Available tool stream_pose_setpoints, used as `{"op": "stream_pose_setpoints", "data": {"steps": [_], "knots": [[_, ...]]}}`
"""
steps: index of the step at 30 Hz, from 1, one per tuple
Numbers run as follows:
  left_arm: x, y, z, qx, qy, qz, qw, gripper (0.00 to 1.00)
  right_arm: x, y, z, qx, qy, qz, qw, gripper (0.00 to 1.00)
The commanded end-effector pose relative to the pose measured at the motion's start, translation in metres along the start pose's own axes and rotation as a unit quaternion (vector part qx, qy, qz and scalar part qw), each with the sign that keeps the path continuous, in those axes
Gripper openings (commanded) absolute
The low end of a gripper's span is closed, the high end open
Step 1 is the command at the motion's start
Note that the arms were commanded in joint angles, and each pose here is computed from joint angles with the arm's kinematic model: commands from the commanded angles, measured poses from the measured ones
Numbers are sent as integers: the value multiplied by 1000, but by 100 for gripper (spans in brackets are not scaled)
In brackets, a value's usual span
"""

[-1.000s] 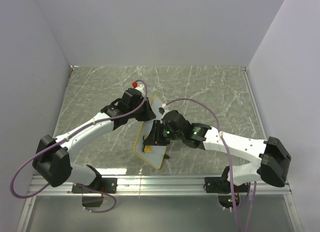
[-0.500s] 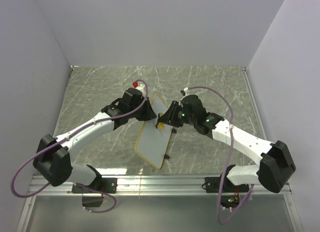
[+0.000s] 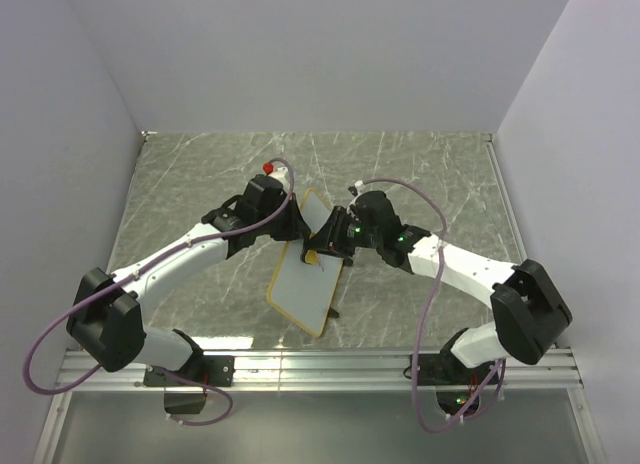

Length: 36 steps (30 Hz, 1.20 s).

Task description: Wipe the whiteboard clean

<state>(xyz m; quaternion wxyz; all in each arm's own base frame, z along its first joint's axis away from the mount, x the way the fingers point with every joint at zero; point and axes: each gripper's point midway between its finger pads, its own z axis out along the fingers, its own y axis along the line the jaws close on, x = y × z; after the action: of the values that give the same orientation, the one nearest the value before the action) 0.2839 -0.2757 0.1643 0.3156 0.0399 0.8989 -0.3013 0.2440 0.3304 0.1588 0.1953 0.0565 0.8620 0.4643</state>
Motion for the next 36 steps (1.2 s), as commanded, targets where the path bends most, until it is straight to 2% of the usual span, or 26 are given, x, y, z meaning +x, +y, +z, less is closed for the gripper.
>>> {"op": "stream_pose_setpoints", "data": {"steps": [1, 6, 8, 12, 18, 26, 30, 36], "knots": [[54, 29, 10, -50, 94, 51, 993, 0, 14, 18, 18, -58, 38, 14, 998, 0], [54, 29, 8, -49, 96, 58, 992, 0, 35, -25, 40, 6, 90, 55, 994, 0], [53, 28, 6, -47, 95, 60, 993, 0, 43, -47, 42, 36, 92, 64, 993, 0], [54, 27, 5, -45, 98, 63, 992, 0, 63, -97, 30, 108, 98, 83, 986, 0], [55, 27, 6, -40, 98, 63, 992, 0, 83, -145, 9, 183, 94, 81, 975, 0], [56, 26, 7, -38, 101, 65, 992, 0, 94, -169, 5, 229, 102, 97, 963, 0], [55, 26, 6, -40, 103, 67, 992, 0, 97, -185, -5, 275, 108, 105, 950, 0], [54, 26, 4, -41, 102, 69, 992, 0, 98, -201, -19, 274, 92, 141, 947, 0]]}}
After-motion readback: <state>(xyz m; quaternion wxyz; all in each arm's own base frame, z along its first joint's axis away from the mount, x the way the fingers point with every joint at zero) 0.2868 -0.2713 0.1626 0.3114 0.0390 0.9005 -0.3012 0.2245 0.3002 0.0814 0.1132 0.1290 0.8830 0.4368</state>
